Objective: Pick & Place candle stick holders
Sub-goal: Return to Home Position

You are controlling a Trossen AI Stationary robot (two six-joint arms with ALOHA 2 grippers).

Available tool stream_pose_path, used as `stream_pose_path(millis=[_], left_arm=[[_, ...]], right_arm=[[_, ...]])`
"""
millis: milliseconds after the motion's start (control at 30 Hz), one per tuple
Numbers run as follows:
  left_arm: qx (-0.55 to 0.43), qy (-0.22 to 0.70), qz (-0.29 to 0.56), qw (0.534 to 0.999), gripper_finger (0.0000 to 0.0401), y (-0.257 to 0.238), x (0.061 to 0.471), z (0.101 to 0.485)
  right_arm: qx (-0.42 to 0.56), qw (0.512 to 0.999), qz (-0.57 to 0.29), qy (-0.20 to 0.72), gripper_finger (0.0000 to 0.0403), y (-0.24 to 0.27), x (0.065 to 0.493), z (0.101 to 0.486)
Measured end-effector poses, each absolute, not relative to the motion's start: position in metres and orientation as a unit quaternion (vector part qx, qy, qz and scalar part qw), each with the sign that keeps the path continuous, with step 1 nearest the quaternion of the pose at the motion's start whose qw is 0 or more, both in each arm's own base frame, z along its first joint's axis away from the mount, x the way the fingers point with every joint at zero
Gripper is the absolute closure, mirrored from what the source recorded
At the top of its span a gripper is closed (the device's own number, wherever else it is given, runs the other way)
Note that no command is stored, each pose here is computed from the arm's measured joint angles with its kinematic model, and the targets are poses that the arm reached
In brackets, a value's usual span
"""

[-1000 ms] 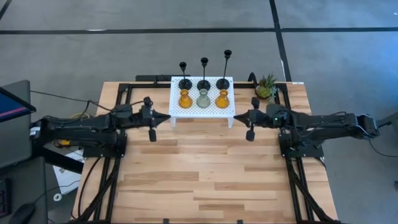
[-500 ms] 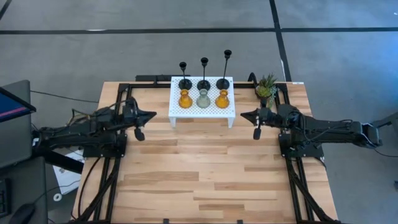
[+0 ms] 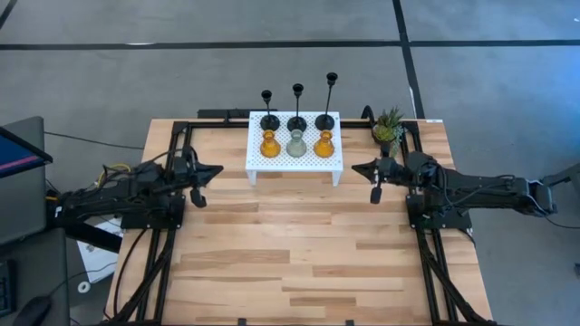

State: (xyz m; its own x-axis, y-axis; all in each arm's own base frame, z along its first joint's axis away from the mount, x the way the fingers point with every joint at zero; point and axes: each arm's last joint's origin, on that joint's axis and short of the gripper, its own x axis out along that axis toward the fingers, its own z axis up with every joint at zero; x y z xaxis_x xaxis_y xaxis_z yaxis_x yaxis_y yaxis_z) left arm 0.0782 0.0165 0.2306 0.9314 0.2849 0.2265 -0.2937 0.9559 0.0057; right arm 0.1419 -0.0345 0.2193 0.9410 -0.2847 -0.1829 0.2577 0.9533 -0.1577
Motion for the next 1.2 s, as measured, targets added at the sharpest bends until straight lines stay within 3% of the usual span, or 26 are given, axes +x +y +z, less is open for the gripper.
stream_pose_path(millis=[367,667,1200], left_arm=[[0.014,-0.105,0.147,0.984,0.0394,0.017,0.079,0.229],[0.014,-0.104,0.146,0.984,0.0394,0.017,0.079,0.229],[0.014,-0.104,0.145,0.984,0.0394,0.016,0.079,0.229]], right_arm=[[-0.049,0.990,-0.099,0.087,0.0403,-0.033,0.127,0.224],[-0.039,0.988,-0.152,0.012,0.0403,-0.033,0.106,0.238],[-0.029,0.968,-0.240,-0.066,0.0403,-0.030,0.081,0.211]])
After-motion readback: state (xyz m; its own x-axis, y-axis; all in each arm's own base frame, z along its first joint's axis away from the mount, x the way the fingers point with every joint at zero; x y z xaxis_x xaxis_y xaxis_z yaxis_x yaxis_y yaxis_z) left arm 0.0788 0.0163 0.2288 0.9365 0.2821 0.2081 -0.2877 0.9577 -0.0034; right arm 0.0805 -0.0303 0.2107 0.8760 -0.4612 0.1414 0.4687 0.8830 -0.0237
